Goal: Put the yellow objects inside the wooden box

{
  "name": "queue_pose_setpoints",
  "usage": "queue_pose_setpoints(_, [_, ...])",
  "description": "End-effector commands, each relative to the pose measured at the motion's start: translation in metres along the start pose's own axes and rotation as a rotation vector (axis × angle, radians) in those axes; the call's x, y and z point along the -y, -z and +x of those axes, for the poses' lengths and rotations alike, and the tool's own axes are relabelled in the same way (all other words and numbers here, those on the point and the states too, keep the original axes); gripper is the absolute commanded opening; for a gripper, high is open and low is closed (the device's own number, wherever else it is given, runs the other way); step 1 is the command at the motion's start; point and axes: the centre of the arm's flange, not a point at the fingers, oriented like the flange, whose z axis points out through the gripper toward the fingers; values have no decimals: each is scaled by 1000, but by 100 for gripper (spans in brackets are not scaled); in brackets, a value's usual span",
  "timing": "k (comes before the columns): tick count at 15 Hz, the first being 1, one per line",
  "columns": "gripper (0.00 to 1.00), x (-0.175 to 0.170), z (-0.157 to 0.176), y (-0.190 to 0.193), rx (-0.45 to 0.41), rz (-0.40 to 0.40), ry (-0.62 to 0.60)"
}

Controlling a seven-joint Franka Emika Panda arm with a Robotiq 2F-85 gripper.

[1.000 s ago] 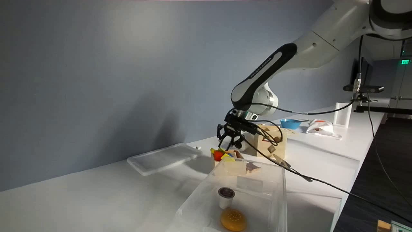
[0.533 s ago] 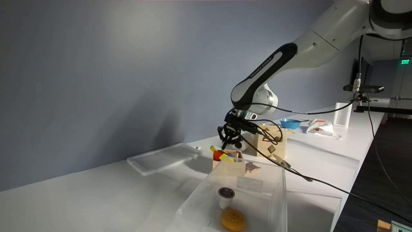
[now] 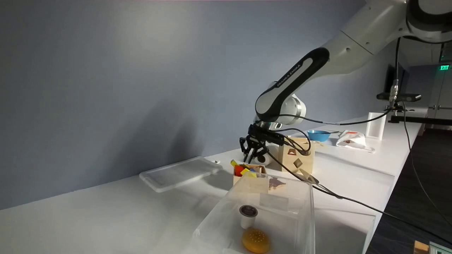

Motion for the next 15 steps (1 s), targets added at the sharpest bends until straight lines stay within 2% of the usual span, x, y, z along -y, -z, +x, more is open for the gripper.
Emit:
queue_pose_setpoints(1, [52,5,-6,19,7,-32,29])
queue_pose_setpoints(7, [95,6,-14,17,99,-54,37])
queue_pose_setpoints(8, [99,6,-14,16,103,-59,38])
queue_pose_setpoints(15, [100,10,-20,5,108,-68,79])
